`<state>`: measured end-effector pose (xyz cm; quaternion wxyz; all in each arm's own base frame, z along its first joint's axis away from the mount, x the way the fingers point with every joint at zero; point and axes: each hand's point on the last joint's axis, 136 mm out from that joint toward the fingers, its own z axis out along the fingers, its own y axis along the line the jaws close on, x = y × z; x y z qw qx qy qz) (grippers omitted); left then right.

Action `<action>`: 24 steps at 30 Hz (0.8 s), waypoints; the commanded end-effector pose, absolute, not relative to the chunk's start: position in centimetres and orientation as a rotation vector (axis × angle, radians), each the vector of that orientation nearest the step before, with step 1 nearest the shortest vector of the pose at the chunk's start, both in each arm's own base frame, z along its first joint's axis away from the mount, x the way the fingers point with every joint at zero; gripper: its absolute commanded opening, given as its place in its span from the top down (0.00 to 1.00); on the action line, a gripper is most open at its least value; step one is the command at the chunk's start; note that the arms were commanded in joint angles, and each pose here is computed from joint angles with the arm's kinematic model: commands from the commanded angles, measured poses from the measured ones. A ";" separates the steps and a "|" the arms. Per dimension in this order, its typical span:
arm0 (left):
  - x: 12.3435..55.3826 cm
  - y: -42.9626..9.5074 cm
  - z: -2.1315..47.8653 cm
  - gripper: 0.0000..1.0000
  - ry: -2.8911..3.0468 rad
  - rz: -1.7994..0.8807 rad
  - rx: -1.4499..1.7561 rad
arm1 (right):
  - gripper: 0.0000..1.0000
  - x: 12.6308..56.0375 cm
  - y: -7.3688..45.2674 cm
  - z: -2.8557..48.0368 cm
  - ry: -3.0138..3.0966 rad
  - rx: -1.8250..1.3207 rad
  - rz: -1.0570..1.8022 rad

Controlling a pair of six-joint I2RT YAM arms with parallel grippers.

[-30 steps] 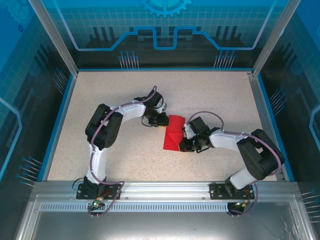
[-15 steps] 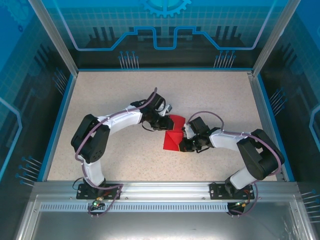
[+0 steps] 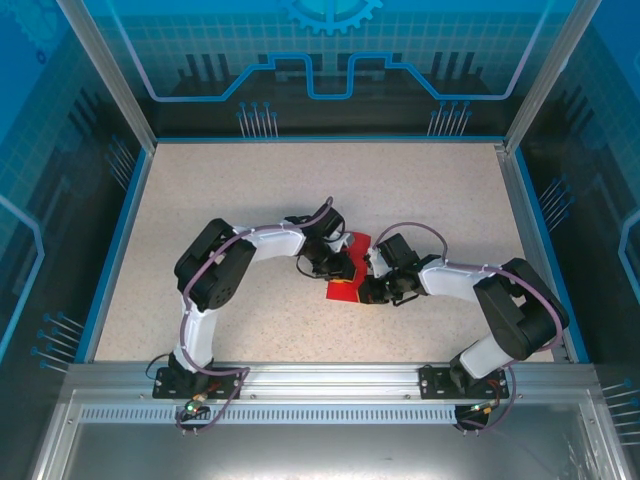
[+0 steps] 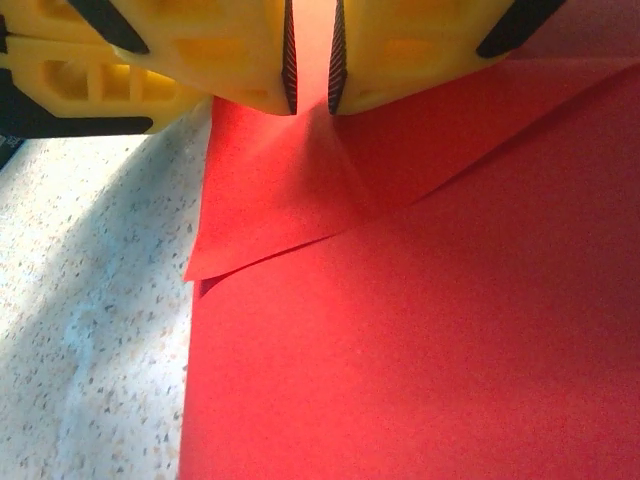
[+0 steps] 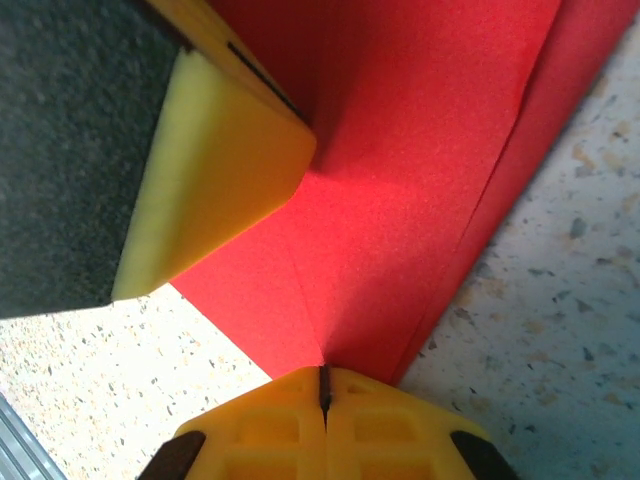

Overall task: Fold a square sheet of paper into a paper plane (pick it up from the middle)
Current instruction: Fold the triangle a second time at the center of the table.

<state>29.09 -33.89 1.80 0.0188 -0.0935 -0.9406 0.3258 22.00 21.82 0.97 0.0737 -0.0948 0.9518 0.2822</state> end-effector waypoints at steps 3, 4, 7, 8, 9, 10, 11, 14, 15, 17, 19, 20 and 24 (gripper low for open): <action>30.0 -34.0 0.6 0.81 -2.939 0.964 -0.309 | 0.95 19.4 20.0 -0.9 2.993 -0.278 0.721; 30.0 -33.8 0.4 0.81 -2.942 0.950 -0.310 | 0.95 19.4 20.0 -0.8 2.993 -0.276 0.722; 30.0 -33.2 -0.1 0.81 -2.952 0.902 -0.310 | 0.94 19.2 19.8 -0.6 2.991 -0.273 0.719; 30.0 -33.0 -0.2 0.81 -2.955 0.891 -0.308 | 0.94 19.1 19.7 -0.5 2.992 -0.272 0.717; 30.0 -32.9 -0.3 0.81 -2.954 0.886 -0.305 | 0.94 19.0 19.7 -0.4 2.992 -0.270 0.716; 30.0 -32.7 -0.3 0.81 -2.955 0.883 -0.303 | 0.93 19.0 19.6 -0.2 2.990 -0.270 0.714; 30.0 -32.7 -0.3 0.81 -2.953 0.885 -0.303 | 0.93 19.0 19.6 0.2 2.984 -0.267 0.719; 29.9 -32.9 -0.1 0.81 -2.941 0.900 -0.310 | 0.90 20.3 20.1 2.5 2.911 -0.224 0.789; 29.9 -32.9 0.0 0.81 -2.939 0.905 -0.311 | 0.89 21.0 20.4 3.5 2.873 -0.192 0.844; 29.9 -33.0 0.1 0.81 -2.936 0.916 -0.315 | 0.89 22.5 20.9 5.3 2.789 -0.112 0.968; 29.9 -33.1 0.2 0.81 -2.936 0.923 -0.319 | 0.89 23.7 21.2 6.3 2.732 -0.047 1.048; 29.9 -33.2 0.4 0.81 -2.935 0.929 -0.322 | 0.89 24.2 21.4 6.6 2.715 -0.033 1.065; 29.9 -33.1 0.6 0.81 -2.932 0.946 -0.312 | 0.90 25.1 22.7 6.5 2.704 -0.031 1.113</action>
